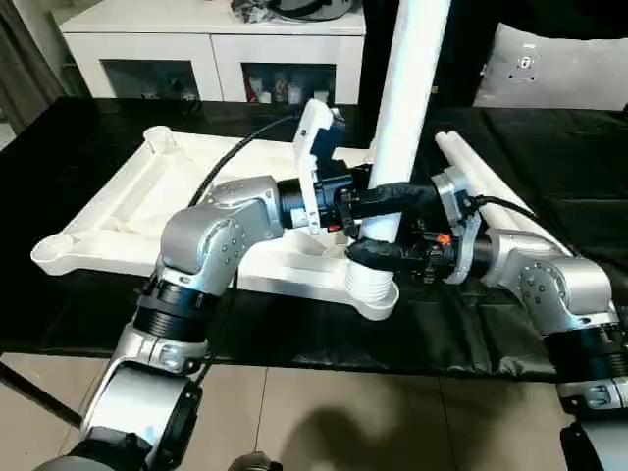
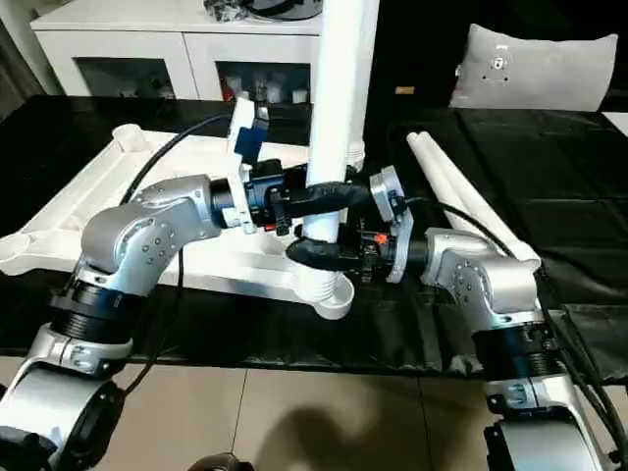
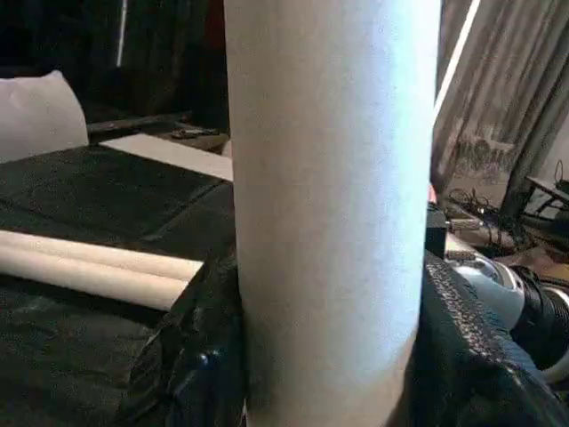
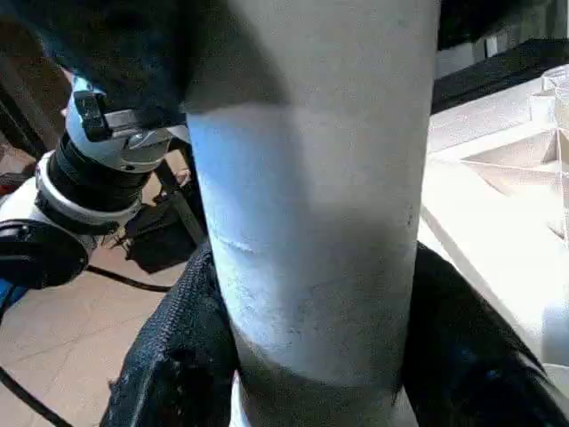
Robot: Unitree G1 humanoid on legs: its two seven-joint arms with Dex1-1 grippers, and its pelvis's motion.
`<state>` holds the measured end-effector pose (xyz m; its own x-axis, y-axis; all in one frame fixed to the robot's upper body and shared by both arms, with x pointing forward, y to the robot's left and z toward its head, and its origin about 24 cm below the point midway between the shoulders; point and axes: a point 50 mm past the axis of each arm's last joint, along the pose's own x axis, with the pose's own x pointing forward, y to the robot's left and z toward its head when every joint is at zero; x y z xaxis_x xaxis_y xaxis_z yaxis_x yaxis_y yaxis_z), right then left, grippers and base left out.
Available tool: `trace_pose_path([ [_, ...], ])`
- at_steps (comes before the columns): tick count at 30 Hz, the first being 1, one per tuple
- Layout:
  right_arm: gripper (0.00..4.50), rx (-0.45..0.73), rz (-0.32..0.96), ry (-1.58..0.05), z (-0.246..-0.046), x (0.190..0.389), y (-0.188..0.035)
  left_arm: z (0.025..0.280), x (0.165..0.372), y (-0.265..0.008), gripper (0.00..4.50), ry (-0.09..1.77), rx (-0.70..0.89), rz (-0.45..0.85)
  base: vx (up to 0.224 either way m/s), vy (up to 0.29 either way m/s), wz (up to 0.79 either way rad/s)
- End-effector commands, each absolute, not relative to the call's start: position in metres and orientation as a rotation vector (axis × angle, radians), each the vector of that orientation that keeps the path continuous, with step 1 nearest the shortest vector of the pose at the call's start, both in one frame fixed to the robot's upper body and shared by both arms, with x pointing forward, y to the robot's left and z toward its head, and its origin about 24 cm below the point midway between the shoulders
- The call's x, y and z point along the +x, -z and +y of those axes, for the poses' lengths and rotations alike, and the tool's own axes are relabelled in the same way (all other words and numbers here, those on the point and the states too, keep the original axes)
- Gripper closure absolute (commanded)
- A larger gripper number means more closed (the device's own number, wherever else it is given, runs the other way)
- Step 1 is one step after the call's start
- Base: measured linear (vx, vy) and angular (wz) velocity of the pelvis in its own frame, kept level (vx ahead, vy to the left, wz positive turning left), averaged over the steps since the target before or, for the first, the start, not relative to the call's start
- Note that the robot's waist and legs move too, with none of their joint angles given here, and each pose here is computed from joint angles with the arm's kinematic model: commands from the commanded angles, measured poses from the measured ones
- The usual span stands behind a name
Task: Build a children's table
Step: Pick table leg
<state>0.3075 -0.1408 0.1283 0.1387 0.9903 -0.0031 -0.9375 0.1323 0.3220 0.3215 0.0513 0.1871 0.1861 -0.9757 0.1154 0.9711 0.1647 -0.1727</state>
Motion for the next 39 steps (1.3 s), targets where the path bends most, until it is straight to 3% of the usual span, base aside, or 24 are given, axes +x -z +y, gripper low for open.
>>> trace_pose_path([
  [1,2.52,0.255,0.238,-1.386,-0.138,0.309,-0.124,0.051,0.321,-0.195,2.58,1.374,-0.215,-0.015,0.0,0.0,0.0],
  [4,2.54,0.243,0.221,-1.352,-0.137,0.313,-0.124,0.052,0.321,-0.195,1.88,1.37,-0.239,-0.02,0.0,0.0,0.0],
  [14,2.57,0.183,0.099,-1.09,-0.13,0.334,-0.127,0.059,0.327,-0.193,1.13,1.269,-0.245,-0.053,0.0,0.0,0.0],
  [18,2.57,0.153,0.073,-0.892,-0.13,0.346,-0.12,0.062,0.336,-0.196,0.79,1.1,-0.217,-0.144,0.0,0.0,0.0],
  [22,2.57,0.169,0.031,-0.842,-0.124,0.347,-0.12,0.055,0.339,-0.191,0.39,0.948,-0.133,-0.169,0.0,0.0,0.0],
  [26,2.57,0.176,-0.004,-0.796,-0.117,0.348,-0.12,0.049,0.344,-0.19,0.36,0.79,-0.126,-0.172,0.0,0.0,0.0],
  [29,2.57,0.161,-0.008,-0.771,-0.115,0.349,-0.117,0.047,0.347,-0.19,0.7,0.725,-0.132,-0.181,0.0,0.0,0.0],
  [32,2.57,0.135,0.003,-0.774,-0.113,0.349,-0.114,0.044,0.347,-0.187,0.77,0.715,-0.153,-0.173,0.0,0.0,0.0],
  [39,2.57,0.118,0.004,-0.764,-0.112,0.348,-0.111,0.036,0.345,-0.185,1.4,0.708,-0.174,-0.167,0.0,0.0,0.0],
])
